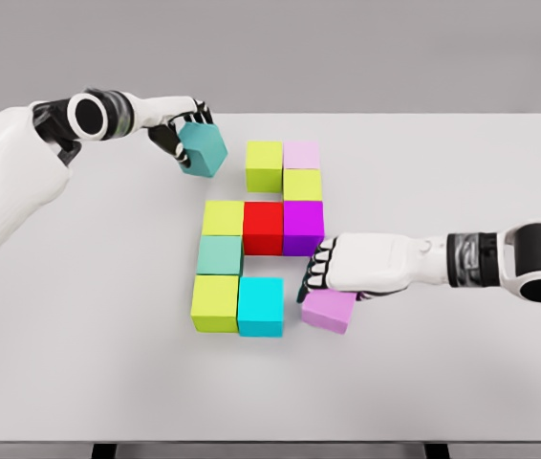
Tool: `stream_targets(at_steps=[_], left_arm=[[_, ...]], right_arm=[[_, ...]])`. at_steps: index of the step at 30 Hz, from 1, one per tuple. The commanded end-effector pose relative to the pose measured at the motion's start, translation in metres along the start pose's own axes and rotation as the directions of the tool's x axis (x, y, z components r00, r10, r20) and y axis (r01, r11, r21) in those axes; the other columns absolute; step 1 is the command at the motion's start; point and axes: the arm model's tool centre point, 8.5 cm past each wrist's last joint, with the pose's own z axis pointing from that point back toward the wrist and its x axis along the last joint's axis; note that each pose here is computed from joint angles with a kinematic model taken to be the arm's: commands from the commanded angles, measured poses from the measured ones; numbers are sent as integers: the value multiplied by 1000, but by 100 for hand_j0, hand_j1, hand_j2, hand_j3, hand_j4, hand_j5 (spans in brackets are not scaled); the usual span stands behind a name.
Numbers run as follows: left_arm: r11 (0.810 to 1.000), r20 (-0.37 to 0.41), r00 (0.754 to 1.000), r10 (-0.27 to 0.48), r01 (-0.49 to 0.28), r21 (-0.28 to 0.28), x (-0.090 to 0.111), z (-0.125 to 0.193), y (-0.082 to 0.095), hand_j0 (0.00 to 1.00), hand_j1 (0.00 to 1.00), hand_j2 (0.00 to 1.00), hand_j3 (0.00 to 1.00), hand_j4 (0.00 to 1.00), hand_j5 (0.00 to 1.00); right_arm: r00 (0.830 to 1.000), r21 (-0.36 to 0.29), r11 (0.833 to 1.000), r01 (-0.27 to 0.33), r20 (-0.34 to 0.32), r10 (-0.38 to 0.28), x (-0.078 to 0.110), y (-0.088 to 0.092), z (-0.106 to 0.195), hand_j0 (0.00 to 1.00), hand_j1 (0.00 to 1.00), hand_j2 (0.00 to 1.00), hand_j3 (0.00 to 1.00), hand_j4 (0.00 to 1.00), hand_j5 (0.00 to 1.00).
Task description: Assemble the squares on the desktop into the number 2
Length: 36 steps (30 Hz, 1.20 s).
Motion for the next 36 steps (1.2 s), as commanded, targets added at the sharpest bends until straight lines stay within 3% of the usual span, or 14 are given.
stream_targets(at_steps=[1, 6, 8, 9, 11, 21, 23, 28, 33, 36], left_arm=[[1000, -49, 999, 24, -24, -1, 11, -1, -3, 33, 33, 33, 33, 33, 33], [1000, -81, 996, 26, -26, -7, 16, -2, -12, 32, 32, 32, 32, 32, 32], [1000, -81, 996, 26, -27, -7, 17, -3, -12, 32, 32, 32, 32, 32, 32], [1000, -82, 996, 27, -28, -7, 17, -3, -12, 32, 32, 32, 32, 32, 32], [1000, -78, 997, 26, -27, -8, 19, -4, -13, 32, 32, 32, 32, 32, 32], [999, -134, 990, 38, -39, -2, 35, -12, -18, 31, 31, 31, 31, 31, 31], [999, -152, 987, 50, -51, -5, 38, -14, -21, 30, 30, 30, 30, 30, 30], [999, -185, 982, 47, -47, 7, 48, -18, -23, 29, 29, 29, 29, 29, 29], [999, -184, 982, 41, -40, 9, 52, -20, -24, 29, 29, 29, 29, 29, 29], [999, -179, 983, 38, -37, 7, 55, -21, -24, 29, 29, 29, 29, 29, 29]], right_arm=[[1000, 1, 1000, 11, 10, -11, 2, 2, -2, 71, 71, 71, 71, 71, 71], [1000, 8, 1000, 7, 17, -7, 3, 2, -4, 72, 72, 72, 72, 72, 72], [1000, 7, 1000, 4, 16, -4, 2, 0, -4, 81, 81, 81, 81, 81, 81], [1000, 6, 1000, 3, 15, -3, 2, 0, -4, 94, 94, 94, 94, 94, 94], [1000, 4, 1000, -4, 13, 4, 1, -3, -3, 100, 100, 100, 100, 100, 100], [1000, -2, 1000, -9, -1, 9, -2, -6, 2, 100, 100, 100, 100, 100, 100], [1000, -38, 999, 7, -3, -7, -5, -14, 7, 100, 100, 100, 100, 100, 100], [997, -100, 995, -13, -83, 4, -20, -33, 39, 100, 100, 100, 100, 100, 100], [985, -61, 998, -25, -171, 15, -32, -31, 75, 100, 100, 100, 100, 100, 100], [983, -50, 999, -15, -185, 5, -32, -25, 80, 100, 100, 100, 100, 100, 100]])
